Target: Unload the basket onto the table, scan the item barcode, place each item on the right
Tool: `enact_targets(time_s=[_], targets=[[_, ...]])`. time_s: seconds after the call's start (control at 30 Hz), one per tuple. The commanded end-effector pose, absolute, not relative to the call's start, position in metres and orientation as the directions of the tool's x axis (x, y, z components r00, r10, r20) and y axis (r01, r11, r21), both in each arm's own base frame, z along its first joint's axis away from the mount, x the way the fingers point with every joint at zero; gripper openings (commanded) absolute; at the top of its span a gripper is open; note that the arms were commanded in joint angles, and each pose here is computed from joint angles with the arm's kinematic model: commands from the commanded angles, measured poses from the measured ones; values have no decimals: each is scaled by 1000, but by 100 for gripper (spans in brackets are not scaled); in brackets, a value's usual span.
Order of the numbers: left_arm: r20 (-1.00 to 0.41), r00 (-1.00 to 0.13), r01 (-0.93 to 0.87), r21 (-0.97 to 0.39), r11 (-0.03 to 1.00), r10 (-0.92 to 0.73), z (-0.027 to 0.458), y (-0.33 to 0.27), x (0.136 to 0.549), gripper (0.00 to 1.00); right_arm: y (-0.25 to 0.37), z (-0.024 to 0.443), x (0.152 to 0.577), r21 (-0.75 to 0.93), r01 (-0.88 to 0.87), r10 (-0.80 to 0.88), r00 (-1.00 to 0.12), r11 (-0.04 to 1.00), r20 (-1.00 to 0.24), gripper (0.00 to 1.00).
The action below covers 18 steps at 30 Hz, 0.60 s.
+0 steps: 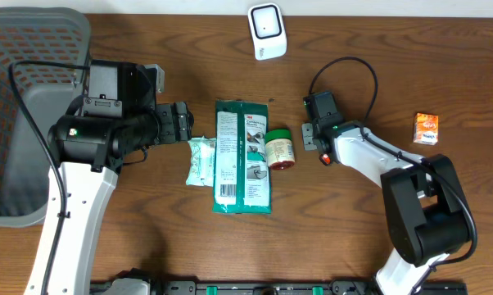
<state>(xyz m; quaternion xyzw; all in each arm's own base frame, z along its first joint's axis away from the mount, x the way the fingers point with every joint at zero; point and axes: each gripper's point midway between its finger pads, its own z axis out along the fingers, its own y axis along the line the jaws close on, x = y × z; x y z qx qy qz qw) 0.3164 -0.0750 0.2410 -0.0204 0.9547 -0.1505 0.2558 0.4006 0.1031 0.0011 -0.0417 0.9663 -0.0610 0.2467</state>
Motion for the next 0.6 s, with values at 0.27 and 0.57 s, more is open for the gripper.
enact_targets(time_s=[0.27, 0.57], targets=[[-495, -861, 34, -292, 956, -120, 246, -73, 318, 84, 106, -14, 389, -55, -4, -26, -909, 998, -416, 1], [-495, -861, 34, -292, 956, -120, 246, -73, 318, 85, 116, 64, 394, 299, -48, 101, -882, 953, -461, 1]])
